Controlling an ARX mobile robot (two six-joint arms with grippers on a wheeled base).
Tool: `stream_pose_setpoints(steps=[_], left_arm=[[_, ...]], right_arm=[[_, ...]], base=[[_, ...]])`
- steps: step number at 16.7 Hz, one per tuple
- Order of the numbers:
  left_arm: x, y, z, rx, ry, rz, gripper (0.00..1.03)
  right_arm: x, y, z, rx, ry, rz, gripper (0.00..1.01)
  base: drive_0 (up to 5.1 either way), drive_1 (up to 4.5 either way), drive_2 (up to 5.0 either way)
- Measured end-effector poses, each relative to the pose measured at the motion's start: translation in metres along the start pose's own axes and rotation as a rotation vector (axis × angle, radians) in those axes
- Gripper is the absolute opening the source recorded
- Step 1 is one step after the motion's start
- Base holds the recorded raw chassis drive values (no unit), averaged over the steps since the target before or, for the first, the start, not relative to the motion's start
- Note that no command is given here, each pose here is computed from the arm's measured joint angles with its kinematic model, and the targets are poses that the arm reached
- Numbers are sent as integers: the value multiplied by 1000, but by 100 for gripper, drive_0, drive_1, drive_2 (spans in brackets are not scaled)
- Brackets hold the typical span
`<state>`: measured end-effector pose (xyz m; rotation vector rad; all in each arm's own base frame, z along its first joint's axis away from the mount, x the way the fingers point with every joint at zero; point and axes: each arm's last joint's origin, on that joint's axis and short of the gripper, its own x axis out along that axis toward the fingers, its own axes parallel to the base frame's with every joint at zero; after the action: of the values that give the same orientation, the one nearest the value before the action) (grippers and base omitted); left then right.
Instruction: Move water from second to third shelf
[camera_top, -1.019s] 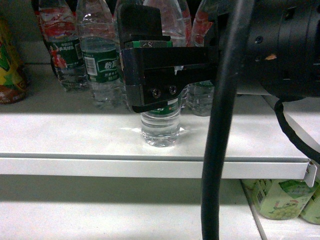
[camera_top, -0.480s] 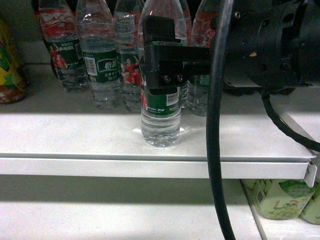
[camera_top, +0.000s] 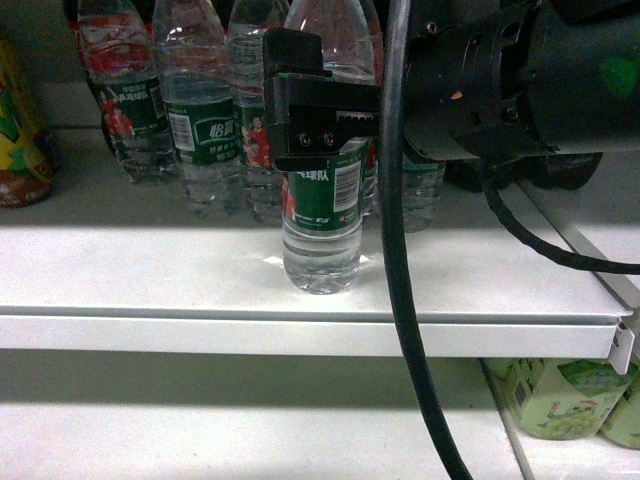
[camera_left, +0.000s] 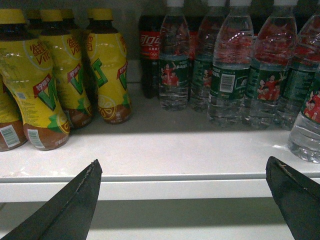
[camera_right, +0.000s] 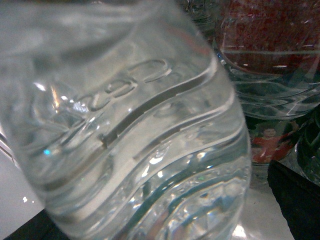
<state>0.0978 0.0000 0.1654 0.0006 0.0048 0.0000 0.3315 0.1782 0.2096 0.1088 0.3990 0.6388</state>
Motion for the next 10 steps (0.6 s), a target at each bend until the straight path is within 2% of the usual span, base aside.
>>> stream_pose_setpoints(steps=[3, 6, 8, 9, 10], left_arm=[[0, 0, 0, 0, 0, 0, 98], [0, 0, 0, 0, 0, 0, 98], [0, 0, 0, 0, 0, 0, 98], [0, 0, 0, 0, 0, 0, 98], [0, 0, 0, 0, 0, 0, 98]], right_arm=[[4, 1, -5, 4, 18, 1, 98], [10, 7, -10, -2, 29, 14, 98], [12, 8, -8, -12, 17, 8, 53], [12, 9, -8, -14, 13, 8, 44], [10, 8, -11, -16, 5, 9, 43]], base=[[0, 0, 0], [0, 0, 0], [0, 0, 0], [0, 0, 0], [0, 0, 0]])
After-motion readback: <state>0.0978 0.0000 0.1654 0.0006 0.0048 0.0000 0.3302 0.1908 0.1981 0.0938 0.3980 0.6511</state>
